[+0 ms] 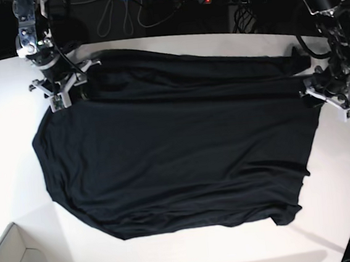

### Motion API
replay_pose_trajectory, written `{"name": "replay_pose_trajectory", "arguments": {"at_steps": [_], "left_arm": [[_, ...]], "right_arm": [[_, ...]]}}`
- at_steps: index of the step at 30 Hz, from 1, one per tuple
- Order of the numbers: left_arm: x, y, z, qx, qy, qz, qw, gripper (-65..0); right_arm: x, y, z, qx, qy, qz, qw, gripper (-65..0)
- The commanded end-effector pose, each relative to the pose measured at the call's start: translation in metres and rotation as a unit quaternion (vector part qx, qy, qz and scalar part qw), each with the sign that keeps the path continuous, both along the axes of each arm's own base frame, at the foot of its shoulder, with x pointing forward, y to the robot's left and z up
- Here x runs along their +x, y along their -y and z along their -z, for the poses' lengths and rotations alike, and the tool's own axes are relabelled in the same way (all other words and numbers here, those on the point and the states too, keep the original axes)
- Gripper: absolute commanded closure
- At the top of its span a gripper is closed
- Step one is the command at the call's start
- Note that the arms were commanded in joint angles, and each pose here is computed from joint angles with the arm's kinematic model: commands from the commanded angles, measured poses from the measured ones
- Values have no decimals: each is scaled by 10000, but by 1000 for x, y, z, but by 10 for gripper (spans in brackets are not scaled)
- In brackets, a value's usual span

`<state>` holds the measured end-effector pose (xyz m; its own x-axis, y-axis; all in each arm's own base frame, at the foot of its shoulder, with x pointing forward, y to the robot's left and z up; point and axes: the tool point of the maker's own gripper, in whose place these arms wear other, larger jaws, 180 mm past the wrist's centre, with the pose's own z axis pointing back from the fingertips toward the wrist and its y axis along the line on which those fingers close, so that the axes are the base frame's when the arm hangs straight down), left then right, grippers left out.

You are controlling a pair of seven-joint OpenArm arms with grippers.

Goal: Layout the t-shirt on the table in an organized manner, then fold the t-shirt properly

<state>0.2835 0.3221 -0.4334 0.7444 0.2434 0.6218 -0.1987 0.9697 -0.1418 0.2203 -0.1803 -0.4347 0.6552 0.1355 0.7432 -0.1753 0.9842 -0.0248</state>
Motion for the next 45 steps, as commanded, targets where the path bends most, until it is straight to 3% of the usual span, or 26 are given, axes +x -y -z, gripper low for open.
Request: {"name": "replay_pose_trajectory", "arguments": {"at_steps": [1,16,20,25,32,38,45], "left_arm": [[-35,-6,22,110,-742,-10,9972,-302],[-50,-5,0,470,-590,217,9969,-302],[-44,-28,-23,590,-234,-176,9978,-302],[-24,-34,-46,683,125,-237,9973,-305],[-24,-47,-105,1006,849,-646,9892,-307],[-72,-26,-91,963,79,-589,9936,-316],[-125,9,-45,475,-616,-639,9949,-398]], "right_arm": [[-24,3,17,-115,-542,-15,9985,-269],[-30,-2,12,-7,-258,-59,9997,-269],[-18,-7,-7,-8,35,-123,9999,-269],[-3,-13,-38,-21,477,-218,9986,-269],[-6,-24,-72,-53,846,-384,9957,-273],[-25,-29,-74,-24,704,-414,9967,-274],[-42,-33,-64,59,476,-352,9982,-275]]}}
